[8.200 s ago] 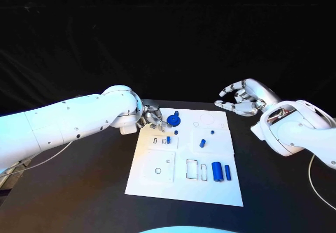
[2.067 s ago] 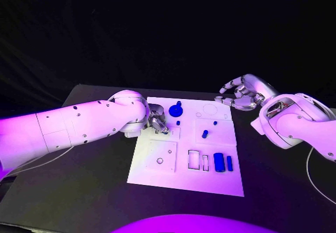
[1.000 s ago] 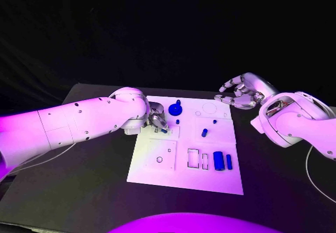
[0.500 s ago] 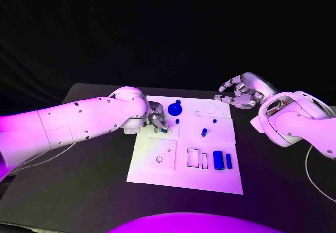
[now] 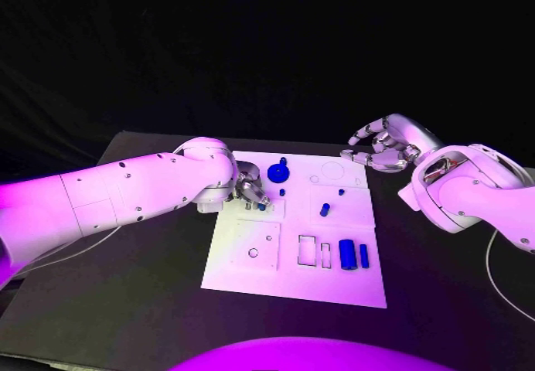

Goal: Assemble the parts on the task board

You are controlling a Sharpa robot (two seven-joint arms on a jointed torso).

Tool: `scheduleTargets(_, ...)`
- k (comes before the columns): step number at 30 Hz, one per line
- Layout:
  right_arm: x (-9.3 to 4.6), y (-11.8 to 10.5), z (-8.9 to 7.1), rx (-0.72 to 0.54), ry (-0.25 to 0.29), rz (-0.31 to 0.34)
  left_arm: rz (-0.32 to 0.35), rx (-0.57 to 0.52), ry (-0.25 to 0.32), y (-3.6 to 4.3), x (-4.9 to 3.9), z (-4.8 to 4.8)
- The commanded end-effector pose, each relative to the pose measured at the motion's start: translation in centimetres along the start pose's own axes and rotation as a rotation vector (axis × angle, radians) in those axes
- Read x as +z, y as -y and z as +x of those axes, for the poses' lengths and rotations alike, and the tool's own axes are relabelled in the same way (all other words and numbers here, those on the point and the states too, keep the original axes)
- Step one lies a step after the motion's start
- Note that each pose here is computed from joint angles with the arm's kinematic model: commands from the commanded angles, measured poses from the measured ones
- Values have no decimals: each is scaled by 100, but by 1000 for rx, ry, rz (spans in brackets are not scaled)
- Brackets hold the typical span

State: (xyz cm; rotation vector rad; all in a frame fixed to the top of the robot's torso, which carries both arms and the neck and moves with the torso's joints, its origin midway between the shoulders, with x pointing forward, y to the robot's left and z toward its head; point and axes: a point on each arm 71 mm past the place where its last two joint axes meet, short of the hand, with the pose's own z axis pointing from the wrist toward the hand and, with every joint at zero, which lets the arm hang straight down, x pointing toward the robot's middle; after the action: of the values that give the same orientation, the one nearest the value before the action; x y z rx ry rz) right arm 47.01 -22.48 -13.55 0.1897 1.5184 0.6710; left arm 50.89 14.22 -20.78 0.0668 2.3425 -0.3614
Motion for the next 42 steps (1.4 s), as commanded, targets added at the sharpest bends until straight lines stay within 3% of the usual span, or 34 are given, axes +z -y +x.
scheduleTargets(1,-3,-9,10,-11,-10,-10,4,12,-45,18,20,76)
scheduleTargets(24,-4,0,9,-12,-12,-9,5,7,-46,-21,-4,94)
scheduleTargets(31,-3,9,7,-13,-11,-7,14,-10,-23,-45,-58,74)
scheduleTargets(38,5,34,3,-14,-8,-1,43,-52,31,-24,-190,-82)
scheduleTargets(42,12,44,3,-13,-5,0,49,-59,55,-25,-268,-221)
